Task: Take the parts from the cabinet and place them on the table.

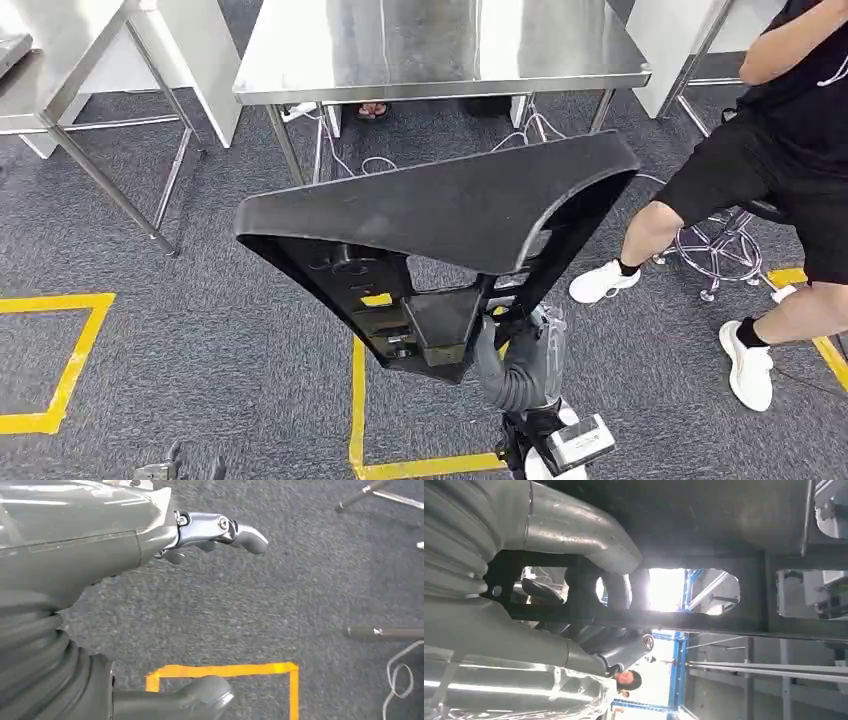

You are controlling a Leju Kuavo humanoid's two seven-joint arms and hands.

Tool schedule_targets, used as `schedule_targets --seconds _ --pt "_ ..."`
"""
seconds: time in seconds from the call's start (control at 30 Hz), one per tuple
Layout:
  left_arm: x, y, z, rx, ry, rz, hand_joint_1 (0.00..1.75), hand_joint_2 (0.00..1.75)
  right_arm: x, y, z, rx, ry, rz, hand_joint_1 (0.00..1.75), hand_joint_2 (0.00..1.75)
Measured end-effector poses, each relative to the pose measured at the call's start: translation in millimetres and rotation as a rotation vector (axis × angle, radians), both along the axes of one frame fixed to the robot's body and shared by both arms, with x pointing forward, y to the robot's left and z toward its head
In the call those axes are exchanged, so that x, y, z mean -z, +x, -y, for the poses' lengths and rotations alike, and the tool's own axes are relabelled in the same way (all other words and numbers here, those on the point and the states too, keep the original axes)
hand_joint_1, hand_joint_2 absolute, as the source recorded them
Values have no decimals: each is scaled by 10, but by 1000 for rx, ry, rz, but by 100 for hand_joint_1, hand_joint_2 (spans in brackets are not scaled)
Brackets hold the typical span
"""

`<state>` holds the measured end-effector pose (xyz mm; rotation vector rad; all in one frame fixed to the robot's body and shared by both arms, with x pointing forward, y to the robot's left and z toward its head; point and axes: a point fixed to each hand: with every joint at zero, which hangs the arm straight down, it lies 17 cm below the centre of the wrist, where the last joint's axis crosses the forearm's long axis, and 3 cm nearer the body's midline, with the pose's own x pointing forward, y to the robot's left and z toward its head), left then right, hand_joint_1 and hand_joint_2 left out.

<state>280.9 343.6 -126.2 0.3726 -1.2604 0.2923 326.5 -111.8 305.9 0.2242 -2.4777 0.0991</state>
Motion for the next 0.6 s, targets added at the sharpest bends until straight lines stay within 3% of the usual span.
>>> schedule_targets --seconds 0.6 --pt "-9 75 3 4 -10 6 0 175 52 79 6 10 -5 -15 175 175"
